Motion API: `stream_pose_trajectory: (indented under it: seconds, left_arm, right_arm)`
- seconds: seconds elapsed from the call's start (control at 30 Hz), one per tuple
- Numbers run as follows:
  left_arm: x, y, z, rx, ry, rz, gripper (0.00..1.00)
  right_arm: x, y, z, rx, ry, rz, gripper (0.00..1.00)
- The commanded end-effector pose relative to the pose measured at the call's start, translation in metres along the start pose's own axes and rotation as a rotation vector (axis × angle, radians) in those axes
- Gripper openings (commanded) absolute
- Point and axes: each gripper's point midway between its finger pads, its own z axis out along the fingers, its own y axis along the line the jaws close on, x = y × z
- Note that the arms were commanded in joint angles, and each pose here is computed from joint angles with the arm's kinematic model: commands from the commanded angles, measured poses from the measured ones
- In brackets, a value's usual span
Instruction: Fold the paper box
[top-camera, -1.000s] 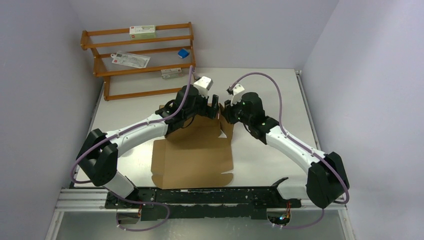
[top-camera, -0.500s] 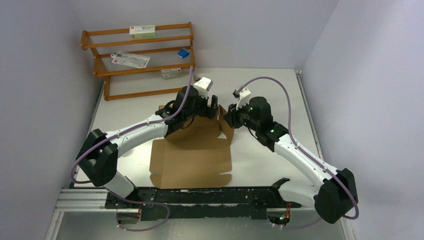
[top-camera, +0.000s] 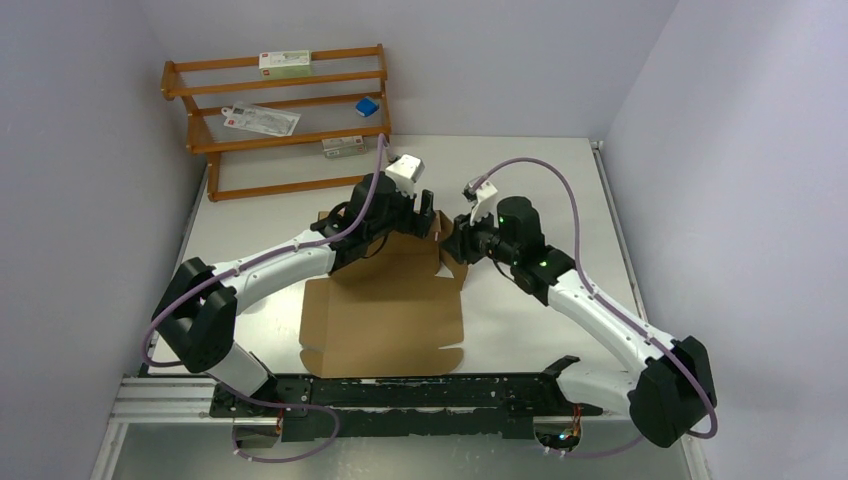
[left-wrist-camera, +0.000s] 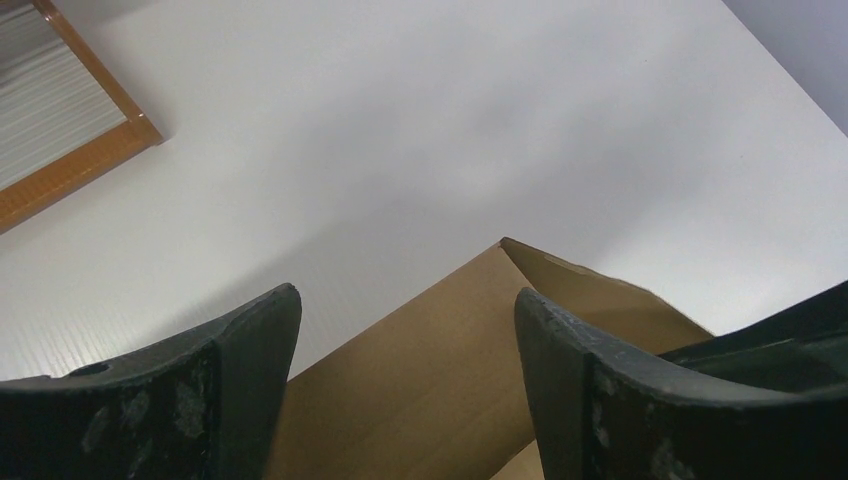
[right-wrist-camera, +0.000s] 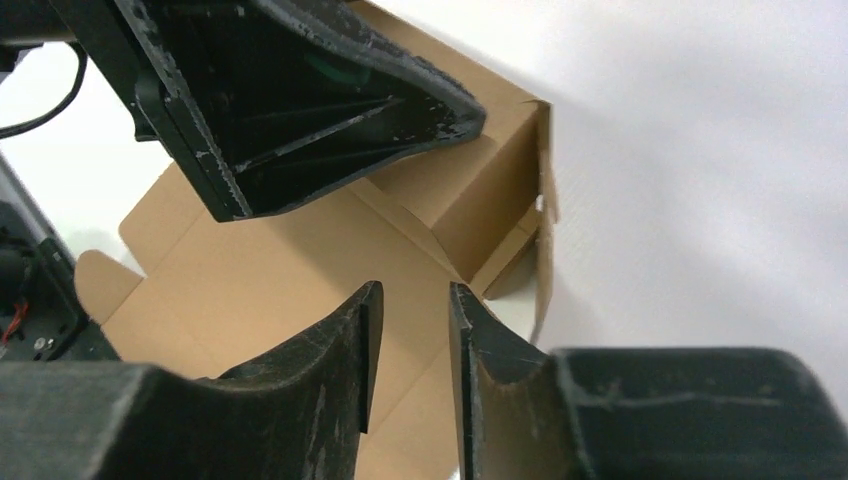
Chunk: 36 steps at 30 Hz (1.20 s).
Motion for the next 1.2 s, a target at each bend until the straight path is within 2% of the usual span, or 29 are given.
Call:
stream_pose_trajectory:
  seconds: [0.0,0.17,0.23,0.37,0.6,0.8,1.0,1.17]
  left_arm:
    - [0.02,0.007,-0.002,-0.018,0.055,0.01,0.82]
    - [0.024,0.009,-0.001,-0.026,0.064,0.011,0.82]
    - [0.025,0.009,-0.002,-0.026,0.065,0.012,0.82]
    - [0.024,0.01,-0.004,-0.029,0.061,0.011,0.82]
    - [0.027,0.003,-0.002,0.005,0.065,-0.002,0.81]
    - [0.029,0.0,-0.002,0.019,0.067,-0.019,0.78]
    - [0.033,-0.002,-0.001,0.031,0.078,-0.027,0.76]
    - [0.033,0.0,-0.003,0.021,0.078,-0.024,0.77]
  right_arm:
    - [-0.038,-0.014,-0.023,0.134,-0.081,-0.055,0.36]
    - [-0.037,-0.033,-0.034,0.247,-0.086,-0.047,0.43]
    - [-0.029,-0.035,-0.031,0.248,-0.064,-0.038,0.47]
    - [-0.003,-0.034,-0.019,0.22,0.003,0.002,0.48]
    - [0.013,-0.006,-0.006,0.036,0.057,0.027,0.43]
    - [0.005,0.018,0.005,-0.104,0.01,0.072,0.42]
    - [-0.008,0.042,0.01,-0.259,-0.019,0.066,0.43]
    - [-0.003,0.047,0.009,-0.297,0.002,0.019,0.48]
